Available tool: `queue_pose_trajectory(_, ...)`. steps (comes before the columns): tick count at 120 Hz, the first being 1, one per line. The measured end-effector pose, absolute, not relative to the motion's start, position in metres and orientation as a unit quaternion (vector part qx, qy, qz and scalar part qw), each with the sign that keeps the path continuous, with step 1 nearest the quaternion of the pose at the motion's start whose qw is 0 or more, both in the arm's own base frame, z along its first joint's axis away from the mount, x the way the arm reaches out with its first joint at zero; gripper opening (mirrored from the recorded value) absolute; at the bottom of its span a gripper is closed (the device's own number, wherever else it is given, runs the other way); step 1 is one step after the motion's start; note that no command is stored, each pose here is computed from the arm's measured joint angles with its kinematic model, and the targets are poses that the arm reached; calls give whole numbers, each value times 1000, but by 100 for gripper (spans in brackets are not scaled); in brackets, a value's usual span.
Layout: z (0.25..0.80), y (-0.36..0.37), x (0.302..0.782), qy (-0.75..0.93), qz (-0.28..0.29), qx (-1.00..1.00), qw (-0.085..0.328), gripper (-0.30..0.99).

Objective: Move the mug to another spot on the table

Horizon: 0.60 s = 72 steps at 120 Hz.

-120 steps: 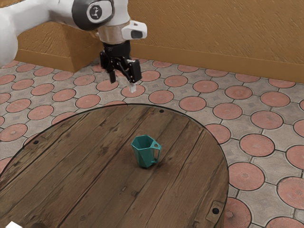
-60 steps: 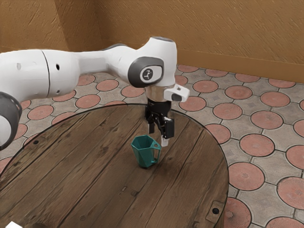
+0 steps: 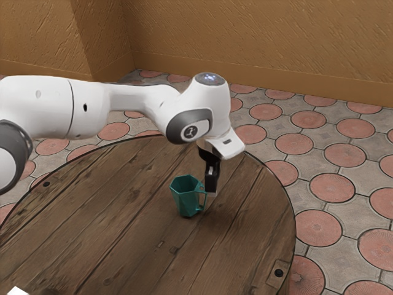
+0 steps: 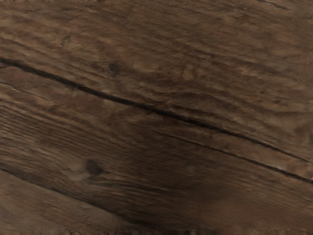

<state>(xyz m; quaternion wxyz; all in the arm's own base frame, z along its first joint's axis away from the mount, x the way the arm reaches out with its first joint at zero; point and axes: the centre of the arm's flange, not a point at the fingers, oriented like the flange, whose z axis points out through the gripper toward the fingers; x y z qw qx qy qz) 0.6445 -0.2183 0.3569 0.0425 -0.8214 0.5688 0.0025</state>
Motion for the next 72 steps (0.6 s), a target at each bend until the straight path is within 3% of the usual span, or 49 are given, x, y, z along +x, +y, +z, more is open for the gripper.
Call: queue_pose_trajectory(72, 311, -204, 632, 715, 54, -696, 44, 69)
